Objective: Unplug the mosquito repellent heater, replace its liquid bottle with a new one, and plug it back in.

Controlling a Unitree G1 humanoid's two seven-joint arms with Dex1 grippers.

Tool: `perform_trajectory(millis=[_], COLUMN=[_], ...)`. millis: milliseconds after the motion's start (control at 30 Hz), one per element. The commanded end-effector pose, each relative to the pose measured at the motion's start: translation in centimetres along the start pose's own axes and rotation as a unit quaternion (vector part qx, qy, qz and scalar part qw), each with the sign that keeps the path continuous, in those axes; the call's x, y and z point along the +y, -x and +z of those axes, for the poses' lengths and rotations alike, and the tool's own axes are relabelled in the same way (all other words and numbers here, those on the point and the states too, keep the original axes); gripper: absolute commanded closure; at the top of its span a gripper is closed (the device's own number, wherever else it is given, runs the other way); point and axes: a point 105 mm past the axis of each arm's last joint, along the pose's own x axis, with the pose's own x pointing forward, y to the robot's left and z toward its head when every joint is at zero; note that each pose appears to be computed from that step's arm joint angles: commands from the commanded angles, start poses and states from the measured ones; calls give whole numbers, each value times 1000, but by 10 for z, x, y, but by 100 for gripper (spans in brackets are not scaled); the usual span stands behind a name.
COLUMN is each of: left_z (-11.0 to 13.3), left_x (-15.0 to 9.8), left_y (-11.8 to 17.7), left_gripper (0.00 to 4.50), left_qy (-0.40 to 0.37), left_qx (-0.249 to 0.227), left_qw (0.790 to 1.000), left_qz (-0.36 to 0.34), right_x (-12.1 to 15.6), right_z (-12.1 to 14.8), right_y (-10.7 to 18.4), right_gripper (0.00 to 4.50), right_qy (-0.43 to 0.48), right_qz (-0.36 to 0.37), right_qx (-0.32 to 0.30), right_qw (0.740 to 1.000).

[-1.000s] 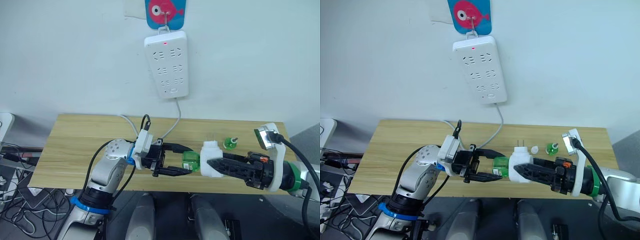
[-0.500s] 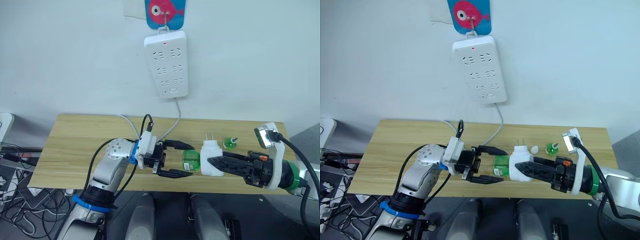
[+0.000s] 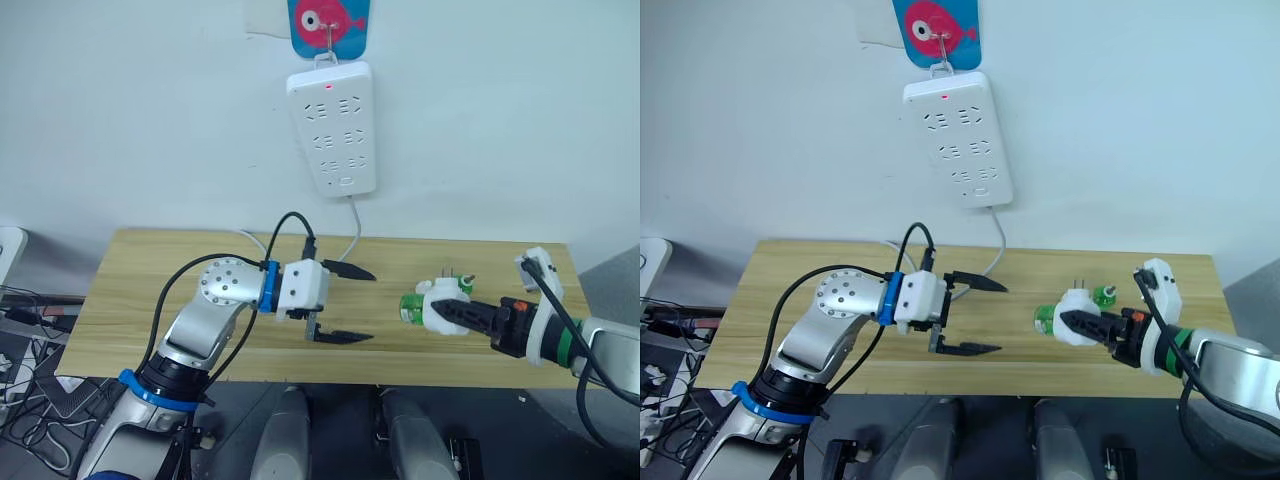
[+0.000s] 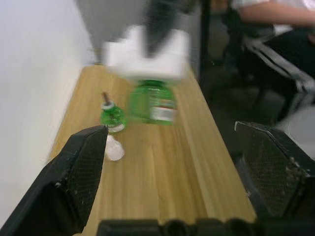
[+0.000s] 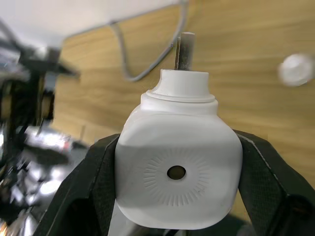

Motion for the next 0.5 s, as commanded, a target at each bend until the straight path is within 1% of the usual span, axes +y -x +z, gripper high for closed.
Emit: perform_trajectory(millis=[33,133,233,333,500], left_z=[-3,-6,-7,-8,-8], left_x=[9,20,25,23,18], left_y=[-7,-13,-21,-26,-33], left_gripper=[0,0,0,0,0], left_qy=[-33,-41,-58,-74,-75], left_qx=[18,21,26,26,21], left_qw=[999,998,996,996,996], left_qz=[26,48,59,51,33], right_x=[13,22,30,33,37], right_z=[8,4,-4,-5,-1], right_y=[-4,-8,-11,-14,-17], right_gripper=[153,153,153,153,153], right_qy=[12,18,17,14,17], right_qz=[-1,5,11,9,9], right_qx=[-17,-16,-11,-12,-21], right_qw=[1000,1000,1000,1000,1000])
